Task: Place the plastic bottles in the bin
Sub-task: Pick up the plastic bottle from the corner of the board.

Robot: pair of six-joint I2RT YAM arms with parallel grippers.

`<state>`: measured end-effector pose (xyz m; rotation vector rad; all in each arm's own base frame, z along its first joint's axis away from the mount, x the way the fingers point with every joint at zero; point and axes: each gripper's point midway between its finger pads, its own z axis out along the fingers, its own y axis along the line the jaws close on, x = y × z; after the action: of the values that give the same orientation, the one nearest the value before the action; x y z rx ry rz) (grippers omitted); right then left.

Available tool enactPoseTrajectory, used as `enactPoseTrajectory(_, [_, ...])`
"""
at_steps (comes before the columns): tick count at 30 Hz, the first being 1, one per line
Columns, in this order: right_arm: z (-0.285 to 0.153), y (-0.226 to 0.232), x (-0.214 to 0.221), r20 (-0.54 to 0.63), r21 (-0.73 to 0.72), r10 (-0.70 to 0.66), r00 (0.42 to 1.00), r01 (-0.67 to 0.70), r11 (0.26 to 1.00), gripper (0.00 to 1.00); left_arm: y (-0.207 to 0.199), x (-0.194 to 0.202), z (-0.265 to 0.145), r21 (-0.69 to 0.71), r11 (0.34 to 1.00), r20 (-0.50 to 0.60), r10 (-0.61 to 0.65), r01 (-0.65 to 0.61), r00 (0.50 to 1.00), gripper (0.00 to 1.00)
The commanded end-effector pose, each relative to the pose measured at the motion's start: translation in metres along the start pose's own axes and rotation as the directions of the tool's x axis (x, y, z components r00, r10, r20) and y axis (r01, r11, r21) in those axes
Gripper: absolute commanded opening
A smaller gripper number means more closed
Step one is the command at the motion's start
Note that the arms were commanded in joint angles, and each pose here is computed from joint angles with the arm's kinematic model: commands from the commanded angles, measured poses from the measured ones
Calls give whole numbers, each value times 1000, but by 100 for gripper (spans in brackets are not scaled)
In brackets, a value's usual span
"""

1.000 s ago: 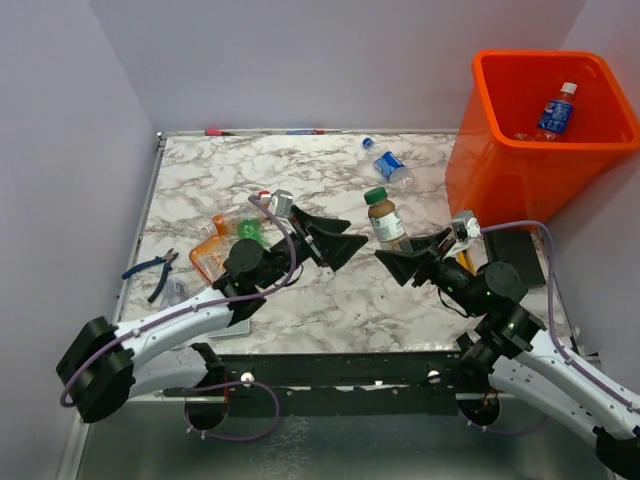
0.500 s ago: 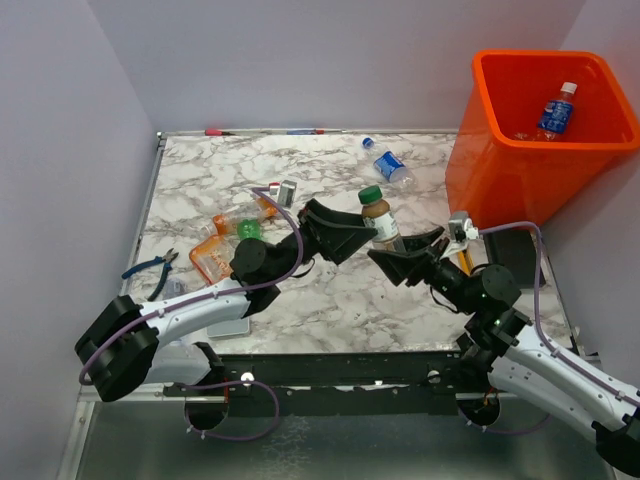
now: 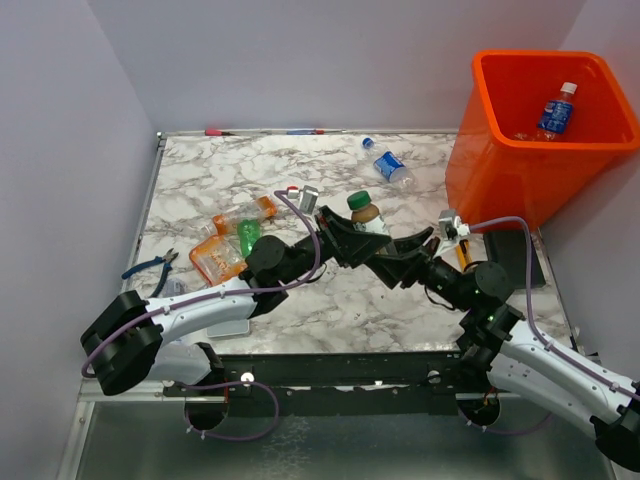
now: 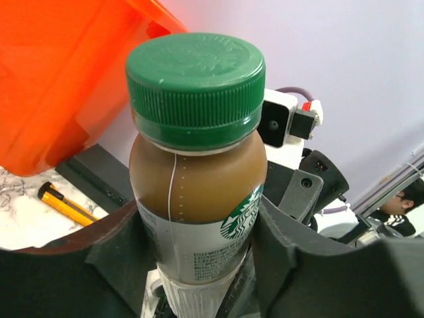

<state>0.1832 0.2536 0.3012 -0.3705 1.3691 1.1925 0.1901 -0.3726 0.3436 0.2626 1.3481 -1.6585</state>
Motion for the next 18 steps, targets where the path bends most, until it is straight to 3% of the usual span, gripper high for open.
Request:
enactPoseTrajectory(1, [0,9,11,-74,-42,15,997,-18,999,49,-8,-6,1,14,998,14,64,-64,998,46])
enactPoseTrajectory(5, [-2,12,21,-165,-41,32,986,-40,998,79,-6,-10,-6,-12,995,27,101,-101,994,35])
enactPoseTrajectory(6, [-2,13,22,-183,-41,34,983,-42,998,95,-6,-12,-7,-22,994,30,112,-111,993,34])
enactPoseTrajectory(7, [-3,14,24,-202,-37,37,979,-45,998,99,-5,-14,-9,-32,992,33,125,-124,992,32])
enactPoseTrajectory(13, [-10,10,18,-299,48,30,954,-16,999,100,7,-22,-16,-124,969,19,218,-214,976,20])
enactPoseTrajectory(18, [-18,10,0,-350,102,-7,937,46,994,100,17,-40,-29,-216,922,-6,327,-320,945,4])
